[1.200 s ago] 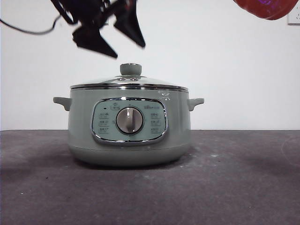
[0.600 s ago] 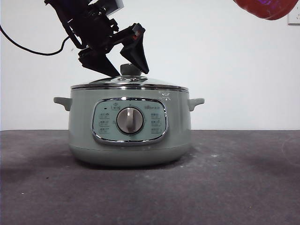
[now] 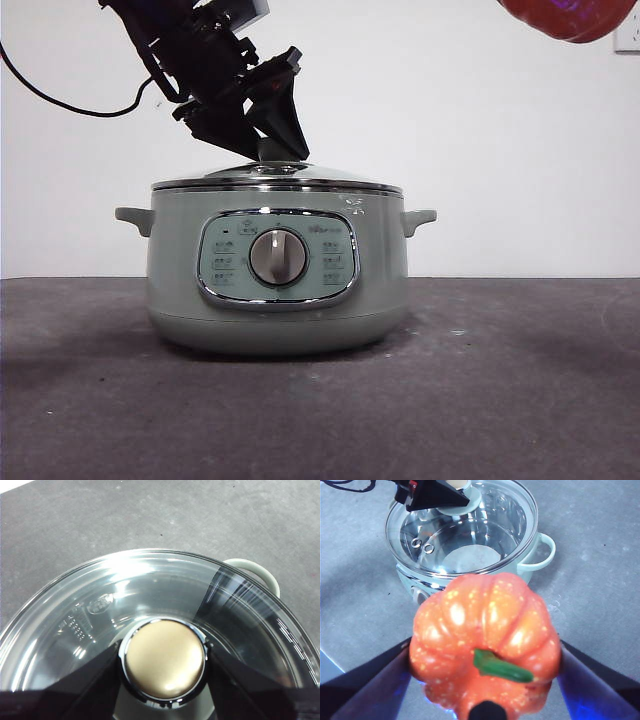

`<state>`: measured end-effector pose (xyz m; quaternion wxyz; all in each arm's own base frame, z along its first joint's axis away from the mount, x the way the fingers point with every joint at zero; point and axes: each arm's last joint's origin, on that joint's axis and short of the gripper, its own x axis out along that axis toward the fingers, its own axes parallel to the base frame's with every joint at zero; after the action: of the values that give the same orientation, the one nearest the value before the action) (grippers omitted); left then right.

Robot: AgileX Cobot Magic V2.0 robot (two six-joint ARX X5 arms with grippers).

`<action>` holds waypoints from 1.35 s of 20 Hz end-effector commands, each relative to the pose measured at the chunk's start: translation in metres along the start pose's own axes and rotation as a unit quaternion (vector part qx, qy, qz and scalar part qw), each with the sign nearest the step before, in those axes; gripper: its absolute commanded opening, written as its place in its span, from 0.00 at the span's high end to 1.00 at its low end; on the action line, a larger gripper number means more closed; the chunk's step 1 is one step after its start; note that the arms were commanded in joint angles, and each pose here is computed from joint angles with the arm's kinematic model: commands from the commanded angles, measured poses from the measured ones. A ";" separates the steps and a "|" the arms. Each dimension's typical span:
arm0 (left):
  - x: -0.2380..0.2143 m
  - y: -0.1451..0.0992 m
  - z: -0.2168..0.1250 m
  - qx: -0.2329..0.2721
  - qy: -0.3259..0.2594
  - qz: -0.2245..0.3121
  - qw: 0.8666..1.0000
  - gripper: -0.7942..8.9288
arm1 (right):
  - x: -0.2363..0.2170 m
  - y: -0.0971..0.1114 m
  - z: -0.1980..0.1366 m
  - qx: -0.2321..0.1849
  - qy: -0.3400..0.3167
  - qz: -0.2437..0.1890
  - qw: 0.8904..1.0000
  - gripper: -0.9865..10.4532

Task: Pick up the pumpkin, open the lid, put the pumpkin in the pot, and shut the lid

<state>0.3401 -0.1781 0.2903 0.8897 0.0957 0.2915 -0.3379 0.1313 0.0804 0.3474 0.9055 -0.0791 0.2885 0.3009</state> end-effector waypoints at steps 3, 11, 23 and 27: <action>-0.012 -0.001 0.006 0.001 -0.016 0.005 1.000 0.93 | 0.000 0.000 0.001 0.004 -0.003 -0.002 1.000 0.92; -0.086 -0.010 0.028 0.013 -0.086 0.024 0.996 0.93 | 0.012 -0.001 0.008 0.004 -0.013 -0.001 1.000 0.92; -0.275 -0.053 -0.009 0.012 -0.130 0.125 0.984 0.93 | 0.156 -0.007 0.099 -0.035 0.021 0.018 0.999 0.92; -0.300 -0.061 -0.025 0.008 -0.124 0.134 0.983 0.93 | 0.218 0.004 0.114 -0.068 0.055 0.036 0.996 0.92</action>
<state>0.1104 -0.0529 0.4400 0.9484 0.1058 0.1899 -0.2307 0.3223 0.2235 0.3237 0.8755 -0.1320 0.3159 0.3409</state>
